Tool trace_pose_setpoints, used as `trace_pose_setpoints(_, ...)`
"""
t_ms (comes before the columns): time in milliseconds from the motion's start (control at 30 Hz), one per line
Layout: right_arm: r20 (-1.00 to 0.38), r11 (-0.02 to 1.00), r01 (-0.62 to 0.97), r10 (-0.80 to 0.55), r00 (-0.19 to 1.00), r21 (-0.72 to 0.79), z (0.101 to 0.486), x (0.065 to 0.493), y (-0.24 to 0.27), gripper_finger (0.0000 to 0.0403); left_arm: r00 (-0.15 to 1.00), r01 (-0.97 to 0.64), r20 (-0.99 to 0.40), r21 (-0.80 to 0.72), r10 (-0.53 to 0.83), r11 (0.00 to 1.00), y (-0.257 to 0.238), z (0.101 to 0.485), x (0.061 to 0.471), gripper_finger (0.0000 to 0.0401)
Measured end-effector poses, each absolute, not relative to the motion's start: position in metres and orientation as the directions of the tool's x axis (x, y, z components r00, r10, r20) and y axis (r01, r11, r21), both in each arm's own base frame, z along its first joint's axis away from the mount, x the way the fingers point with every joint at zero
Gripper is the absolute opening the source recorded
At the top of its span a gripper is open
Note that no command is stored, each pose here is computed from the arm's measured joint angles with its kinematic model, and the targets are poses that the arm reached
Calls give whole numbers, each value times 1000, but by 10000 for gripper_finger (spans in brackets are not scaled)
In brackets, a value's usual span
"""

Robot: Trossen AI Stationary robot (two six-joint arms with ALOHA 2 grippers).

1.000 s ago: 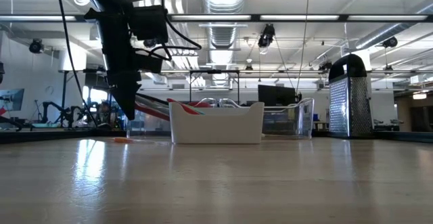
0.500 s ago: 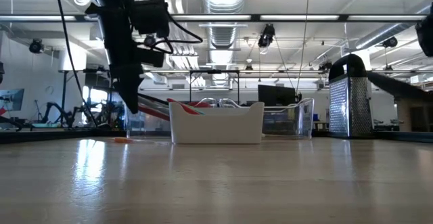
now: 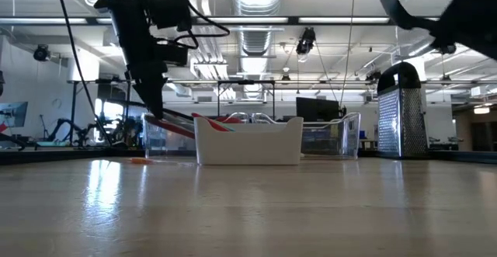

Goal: Pick & Place Kitchen Items
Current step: Put the black serving spoon into the left transparent bin

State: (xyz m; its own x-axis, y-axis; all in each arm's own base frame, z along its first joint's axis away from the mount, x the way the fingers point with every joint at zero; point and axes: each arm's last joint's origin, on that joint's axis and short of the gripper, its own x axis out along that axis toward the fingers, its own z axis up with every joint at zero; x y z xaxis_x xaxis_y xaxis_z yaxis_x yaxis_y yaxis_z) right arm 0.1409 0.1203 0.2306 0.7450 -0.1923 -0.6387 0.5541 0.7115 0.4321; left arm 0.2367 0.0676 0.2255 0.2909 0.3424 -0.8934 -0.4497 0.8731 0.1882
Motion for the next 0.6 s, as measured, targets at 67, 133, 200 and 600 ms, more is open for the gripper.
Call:
trace_pose_setpoints(67,-602,742,546,-242,760,390,237,146,117,57,307,-465,-886,178,347,867,67,229,236,287)
trace_pose_setpoints(133,-570,763,544,-288,770,350,242,150,113,57,342,-485,-870,160,355,860,67,233,236,287)
trace_pose_setpoints(200,-540,778,546,-329,775,311,248,155,109,57,390,-498,-846,137,362,856,67,238,238,287)
trace_pose_setpoints(600,-270,891,435,-390,880,128,292,187,103,57,828,-272,-545,-190,129,943,59,268,273,287)
